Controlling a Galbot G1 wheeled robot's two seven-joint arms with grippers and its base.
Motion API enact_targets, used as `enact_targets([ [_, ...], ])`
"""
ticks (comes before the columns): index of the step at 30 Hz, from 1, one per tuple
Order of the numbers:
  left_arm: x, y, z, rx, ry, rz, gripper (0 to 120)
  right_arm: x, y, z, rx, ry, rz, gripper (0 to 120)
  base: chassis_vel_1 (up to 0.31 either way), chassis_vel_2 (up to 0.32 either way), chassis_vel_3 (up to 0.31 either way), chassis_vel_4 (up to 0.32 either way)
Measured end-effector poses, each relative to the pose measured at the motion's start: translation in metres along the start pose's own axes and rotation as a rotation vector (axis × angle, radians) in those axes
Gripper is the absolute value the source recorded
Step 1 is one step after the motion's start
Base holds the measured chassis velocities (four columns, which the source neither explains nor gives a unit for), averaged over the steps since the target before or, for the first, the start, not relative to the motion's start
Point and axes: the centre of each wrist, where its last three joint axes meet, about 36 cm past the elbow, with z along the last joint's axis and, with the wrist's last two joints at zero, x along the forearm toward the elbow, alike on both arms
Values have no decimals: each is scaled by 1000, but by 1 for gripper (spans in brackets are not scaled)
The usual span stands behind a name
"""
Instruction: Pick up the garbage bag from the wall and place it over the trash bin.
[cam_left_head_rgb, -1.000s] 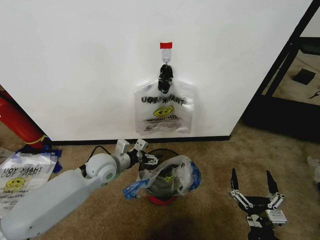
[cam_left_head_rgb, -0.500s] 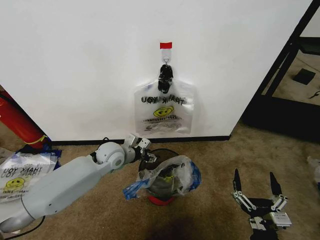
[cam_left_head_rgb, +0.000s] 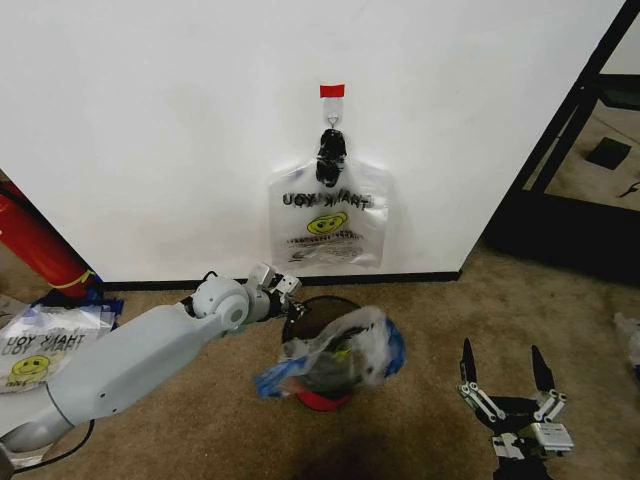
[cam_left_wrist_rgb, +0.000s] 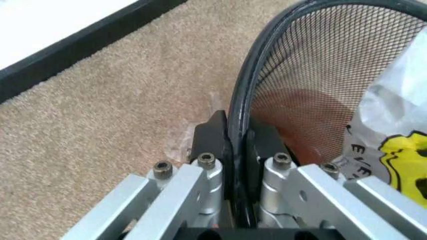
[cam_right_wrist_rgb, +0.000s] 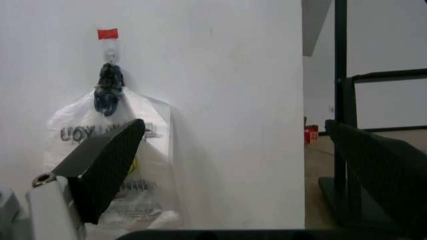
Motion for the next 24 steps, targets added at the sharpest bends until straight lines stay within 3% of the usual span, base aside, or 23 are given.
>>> enact_targets([
  [6, 21, -19, 7, 49, -35, -30, 3, -1, 1, 2, -3, 8, -3, 100, 0, 0, 0, 0],
  [11, 42, -30, 8, 107, -71, -109, 3, -4, 2, 3, -7, 11, -4, 100, 0, 0, 0, 0],
  [12, 56, -38, 17, 199, -95, -175, 3, -8, 6, 3, -17, 13, -4, 100, 0, 0, 0, 0],
  [16, 74, -43, 32, 348, -141, -245, 3, -10, 12, 4, -19, 23, -6, 100, 0, 0, 0, 0],
  [20, 77, -47, 41, 391, -145, -270, 3, -11, 13, 4, -19, 28, -6, 100, 0, 0, 0, 0],
  [24, 87, -55, 54, 497, -153, -313, 3, -14, 15, 3, -22, 41, -5, 100, 0, 0, 0, 0],
])
